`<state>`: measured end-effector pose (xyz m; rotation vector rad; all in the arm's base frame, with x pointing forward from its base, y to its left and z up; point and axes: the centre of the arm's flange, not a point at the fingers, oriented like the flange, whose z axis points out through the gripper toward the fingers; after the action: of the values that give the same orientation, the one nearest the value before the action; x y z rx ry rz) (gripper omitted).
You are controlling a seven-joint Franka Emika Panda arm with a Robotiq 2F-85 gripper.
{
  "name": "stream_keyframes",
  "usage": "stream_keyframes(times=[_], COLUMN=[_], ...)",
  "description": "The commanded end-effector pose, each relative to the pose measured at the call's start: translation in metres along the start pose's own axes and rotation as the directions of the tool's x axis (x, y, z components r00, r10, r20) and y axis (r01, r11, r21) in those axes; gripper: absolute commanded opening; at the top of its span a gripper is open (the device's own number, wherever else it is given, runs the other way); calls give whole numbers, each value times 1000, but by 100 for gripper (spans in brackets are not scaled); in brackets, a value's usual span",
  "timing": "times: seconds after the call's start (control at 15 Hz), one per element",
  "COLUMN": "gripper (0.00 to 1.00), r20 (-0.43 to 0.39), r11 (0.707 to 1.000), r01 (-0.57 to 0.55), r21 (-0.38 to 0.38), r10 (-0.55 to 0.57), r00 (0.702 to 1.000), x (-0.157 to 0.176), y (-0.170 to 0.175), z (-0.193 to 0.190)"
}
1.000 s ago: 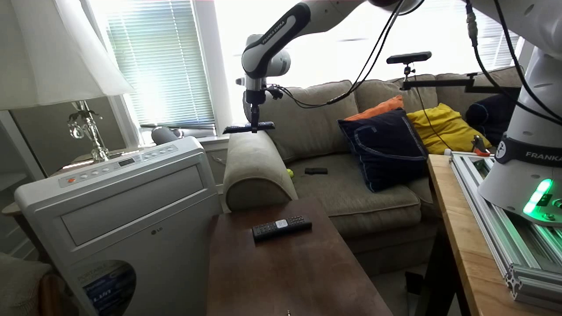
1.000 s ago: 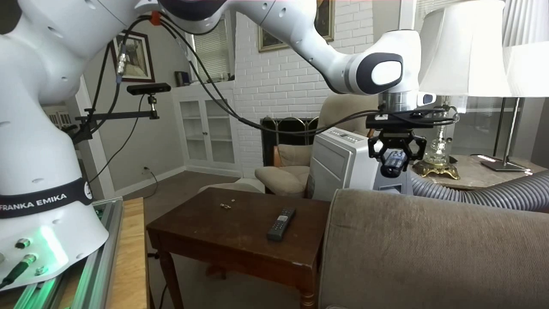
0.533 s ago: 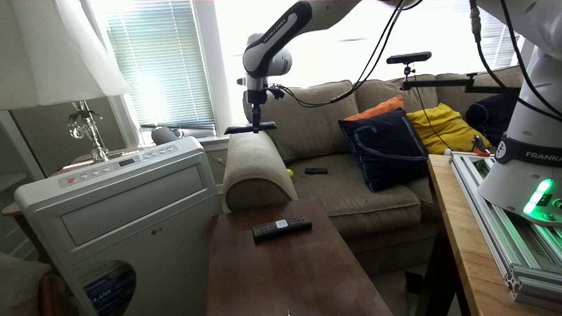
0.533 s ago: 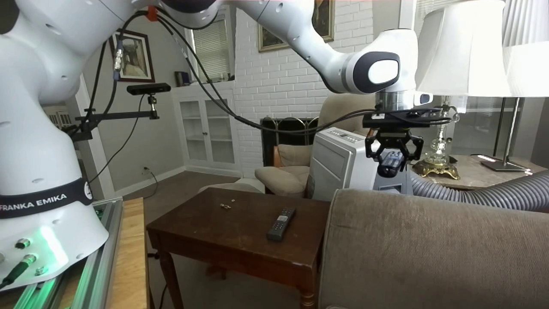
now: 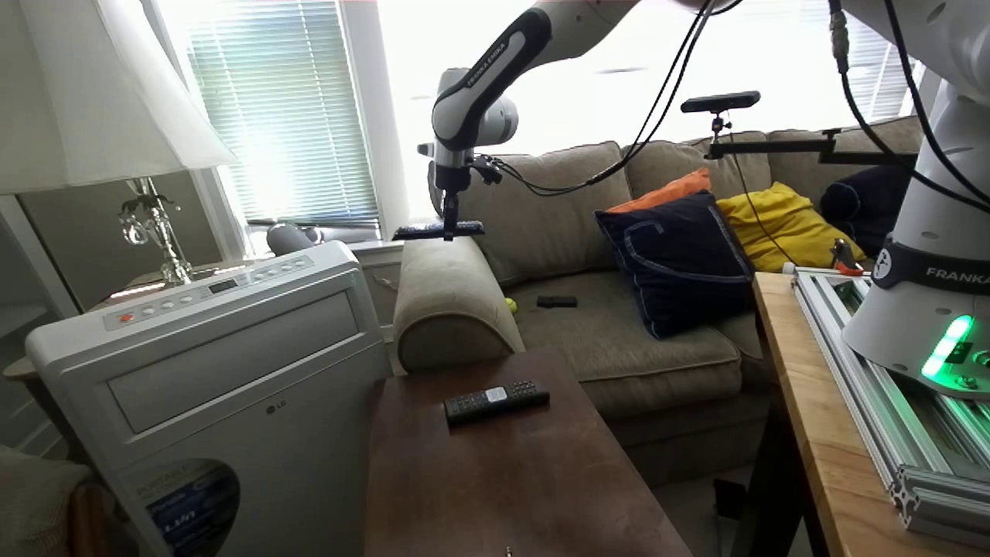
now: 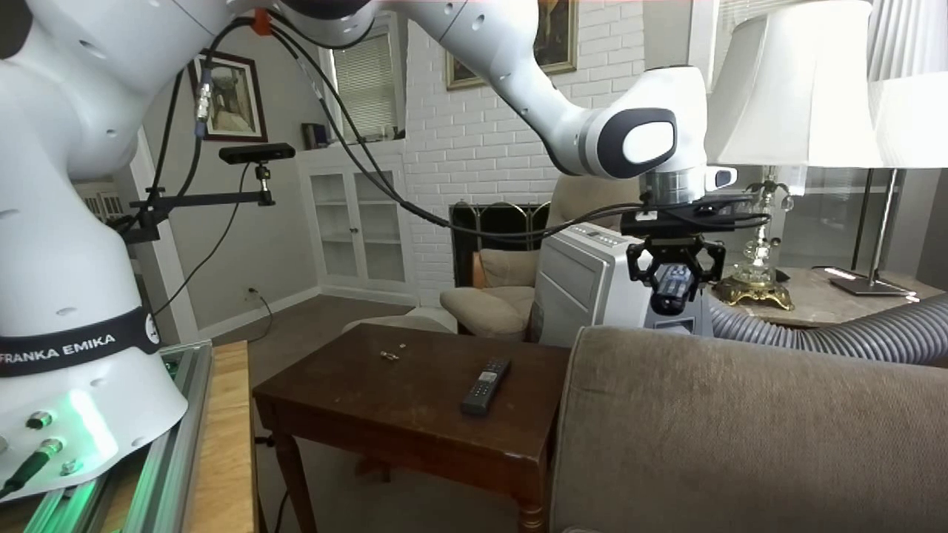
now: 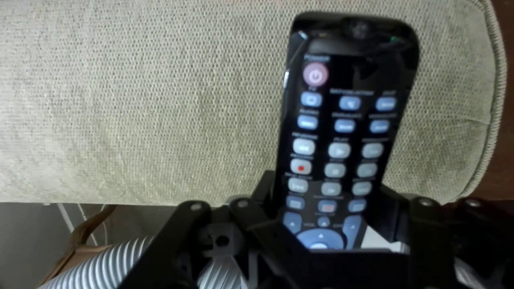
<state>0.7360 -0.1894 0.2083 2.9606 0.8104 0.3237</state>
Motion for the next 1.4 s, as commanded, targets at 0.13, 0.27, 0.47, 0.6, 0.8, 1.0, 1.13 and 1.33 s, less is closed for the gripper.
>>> stream_keyframes(times=[0.13,0.27,0.47,0.6,0.8,1.0,1.13,1.33], gripper=[24,24,24,24,24,24,24,24], r20=[-8,-12,-14,-20,-37,-69,-89,-83], r11=[991,983,967,959,957,964,967,954], r01=[116,153,209,229,224,205,208,241], r21=[66,102,148,168,184,166,150,178], r10=[-116,-153,-209,-229,-221,-196,-197,-230], r00=[993,988,978,973,975,978,976,970], x=[-37,-46,-58,-65,-74,-79,-79,-80], y=[-63,-86,-126,-151,-187,-221,-240,-264], z=[-3,-5,-12,-10,-5,11,30,48])
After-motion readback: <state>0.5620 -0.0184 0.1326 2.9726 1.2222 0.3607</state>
